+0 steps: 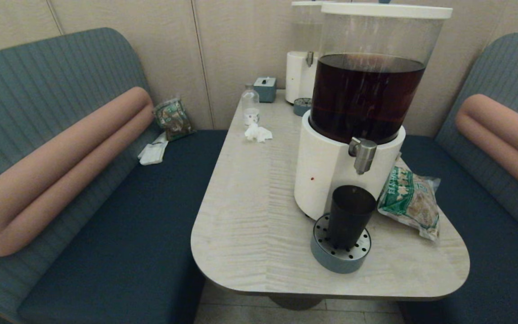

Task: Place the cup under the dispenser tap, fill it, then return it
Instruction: Turn off the faucet

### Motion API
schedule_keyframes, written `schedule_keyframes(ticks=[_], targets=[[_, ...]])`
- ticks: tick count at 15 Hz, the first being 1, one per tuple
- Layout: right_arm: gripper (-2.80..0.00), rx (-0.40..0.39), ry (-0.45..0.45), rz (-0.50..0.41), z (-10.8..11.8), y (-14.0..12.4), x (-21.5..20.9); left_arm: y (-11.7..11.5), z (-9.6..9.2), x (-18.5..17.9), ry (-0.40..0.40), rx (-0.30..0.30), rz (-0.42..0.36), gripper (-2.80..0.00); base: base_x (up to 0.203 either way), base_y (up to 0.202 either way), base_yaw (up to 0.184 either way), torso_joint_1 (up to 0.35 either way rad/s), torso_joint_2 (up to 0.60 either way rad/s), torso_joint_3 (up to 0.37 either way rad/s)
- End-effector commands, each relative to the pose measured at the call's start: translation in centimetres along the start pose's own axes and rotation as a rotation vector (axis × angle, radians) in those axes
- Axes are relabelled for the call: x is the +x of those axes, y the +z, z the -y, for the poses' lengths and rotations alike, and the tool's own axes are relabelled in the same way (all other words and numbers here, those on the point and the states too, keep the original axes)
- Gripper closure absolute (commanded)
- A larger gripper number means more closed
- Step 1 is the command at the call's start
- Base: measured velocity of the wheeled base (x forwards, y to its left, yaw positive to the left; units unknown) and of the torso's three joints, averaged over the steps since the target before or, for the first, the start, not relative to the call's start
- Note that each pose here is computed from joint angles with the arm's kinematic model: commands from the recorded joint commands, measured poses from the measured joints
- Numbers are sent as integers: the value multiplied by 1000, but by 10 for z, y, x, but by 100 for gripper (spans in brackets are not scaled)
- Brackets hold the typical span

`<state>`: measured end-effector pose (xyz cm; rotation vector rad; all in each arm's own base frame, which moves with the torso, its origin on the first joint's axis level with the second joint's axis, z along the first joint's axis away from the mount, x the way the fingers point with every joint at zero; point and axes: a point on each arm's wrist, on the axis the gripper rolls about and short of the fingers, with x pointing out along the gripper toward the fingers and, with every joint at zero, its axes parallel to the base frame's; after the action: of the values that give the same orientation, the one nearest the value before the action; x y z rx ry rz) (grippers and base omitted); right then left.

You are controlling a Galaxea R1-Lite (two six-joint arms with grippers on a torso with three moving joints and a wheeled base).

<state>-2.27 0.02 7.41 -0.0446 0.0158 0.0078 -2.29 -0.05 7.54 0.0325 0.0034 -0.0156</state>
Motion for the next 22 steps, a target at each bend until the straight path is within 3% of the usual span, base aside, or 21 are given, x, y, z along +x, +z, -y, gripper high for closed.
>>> schedule_keyframes(ticks=[1,7,10,12,14,15,18,19,22], targets=[[0,-15,6,-2,0,-1,0,0,0,0,-1,-2,1,0,0,0,0,0,0,0],[0,-9,0,-1,0,0,0,4,0,0,-16,44,25,0,0,0,0,0,0,0],[0,-8,0,1,0,0,0,57,1,-18,-107,-11,180,0,0,0,0,0,0,0],[0,-8,0,1,0,0,0,102,0,-19,-158,-89,183,0,0,0,0,0,0,0],[0,-8,0,1,0,0,0,148,-1,-6,-249,-260,153,0,0,0,0,0,0,0],[0,-8,0,1,0,0,0,176,-1,4,-325,-393,145,0,0,0,0,0,0,0],[0,-9,0,1,0,0,0,236,4,40,-684,-925,23,0,0,0,0,0,0,0],[0,-9,0,1,0,0,0,247,6,57,-808,-1002,-6,0,0,0,0,0,0,0],[0,-9,0,1,0,0,0,245,14,127,-1082,-1097,0,0,0,0,0,0,0,0]])
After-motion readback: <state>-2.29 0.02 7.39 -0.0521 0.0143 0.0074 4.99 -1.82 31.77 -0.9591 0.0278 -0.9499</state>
